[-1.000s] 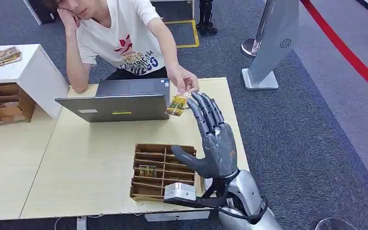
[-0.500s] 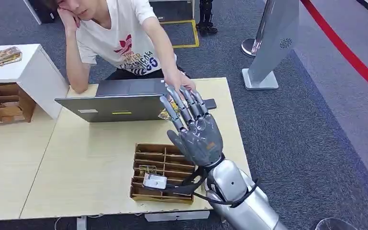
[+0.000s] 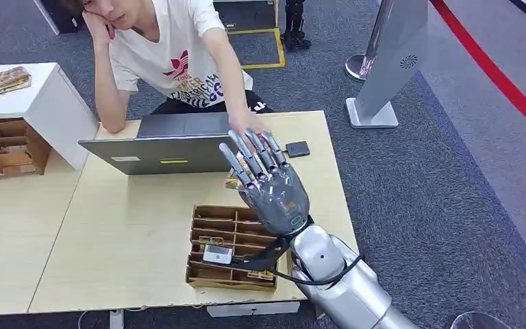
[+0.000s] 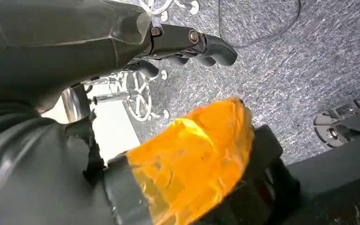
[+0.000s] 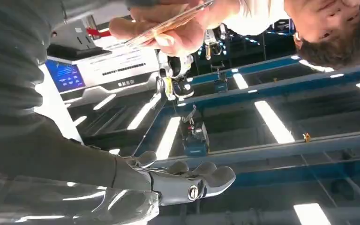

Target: Pass the card to the sensor for recognition and then transmit it.

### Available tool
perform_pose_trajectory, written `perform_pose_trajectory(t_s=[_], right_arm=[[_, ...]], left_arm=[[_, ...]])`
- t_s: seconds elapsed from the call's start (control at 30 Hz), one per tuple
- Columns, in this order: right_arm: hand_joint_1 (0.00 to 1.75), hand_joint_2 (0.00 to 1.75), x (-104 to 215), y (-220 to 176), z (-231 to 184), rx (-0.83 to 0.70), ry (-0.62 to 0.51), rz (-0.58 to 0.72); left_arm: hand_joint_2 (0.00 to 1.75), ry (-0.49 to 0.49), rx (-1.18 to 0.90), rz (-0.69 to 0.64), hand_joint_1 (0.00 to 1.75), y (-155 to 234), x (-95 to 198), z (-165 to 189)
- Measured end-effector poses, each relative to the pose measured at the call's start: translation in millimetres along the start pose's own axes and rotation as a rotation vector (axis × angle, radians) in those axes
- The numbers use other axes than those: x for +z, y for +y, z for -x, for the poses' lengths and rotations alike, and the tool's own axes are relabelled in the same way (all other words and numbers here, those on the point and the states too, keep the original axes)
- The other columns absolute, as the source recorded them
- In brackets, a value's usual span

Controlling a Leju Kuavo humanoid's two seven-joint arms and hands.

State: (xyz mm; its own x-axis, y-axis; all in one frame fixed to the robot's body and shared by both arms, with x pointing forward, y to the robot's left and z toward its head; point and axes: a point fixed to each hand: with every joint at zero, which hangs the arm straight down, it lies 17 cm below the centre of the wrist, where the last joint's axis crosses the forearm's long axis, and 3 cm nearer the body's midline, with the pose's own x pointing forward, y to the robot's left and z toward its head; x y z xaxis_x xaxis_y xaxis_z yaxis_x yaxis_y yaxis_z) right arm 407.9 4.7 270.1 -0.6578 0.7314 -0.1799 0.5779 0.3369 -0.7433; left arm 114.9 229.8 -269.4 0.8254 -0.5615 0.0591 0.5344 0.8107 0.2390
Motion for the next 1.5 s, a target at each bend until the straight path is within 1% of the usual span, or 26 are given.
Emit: perform_pose_trajectory(t_s=[0.47,0.8,0.9,1.03,1.1,1.17,1.23,1.3,1.37,1.43,1.5], right_arm=[[1.75,1.75,5,11,5,0.003,0.019,-0.03],[1.75,1.75,6,12,5,-0.01,0.029,-0.033],[1.75,1.75,7,13,6,-0.033,0.046,-0.035],[1.75,1.75,10,15,8,-0.124,0.097,-0.042],[1.75,1.75,13,19,10,-0.272,0.166,-0.073],[1.75,1.75,14,19,12,-0.522,0.272,-0.091],[1.75,1.75,14,16,9,-0.762,0.347,-0.099],[1.75,1.75,14,7,6,-0.969,0.394,-0.085],[1.75,1.75,14,-3,8,-1.104,0.426,-0.052],[1.75,1.75,16,-14,10,-1.288,0.46,-0.019],[1.75,1.75,19,-21,11,-1.429,0.487,0.007]], left_arm=[[0.0,-0.003,-0.004,0.013,0.0,-7,2,-4],[0.0,-0.004,-0.005,0.011,0.0,-7,2,-4],[0.0,-0.003,-0.004,0.009,0.0,-7,2,-4],[0.0,-0.002,0.0,0.009,0.0,-7,2,-4],[0.0,0.001,0.009,0.007,0.0,-7,2,-3],[0.0,0.004,0.022,0.007,0.0,-7,2,-2],[0.0,0.004,0.036,0.004,0.0,-7,2,-1],[0.0,0.006,0.048,0.003,0.0,-8,2,0],[0.0,0.005,0.057,0.001,0.0,-8,2,1],[0.0,0.004,0.069,-0.004,0.0,-8,1,2],[0.0,0.006,0.08,-0.005,0.0,-8,1,4]])
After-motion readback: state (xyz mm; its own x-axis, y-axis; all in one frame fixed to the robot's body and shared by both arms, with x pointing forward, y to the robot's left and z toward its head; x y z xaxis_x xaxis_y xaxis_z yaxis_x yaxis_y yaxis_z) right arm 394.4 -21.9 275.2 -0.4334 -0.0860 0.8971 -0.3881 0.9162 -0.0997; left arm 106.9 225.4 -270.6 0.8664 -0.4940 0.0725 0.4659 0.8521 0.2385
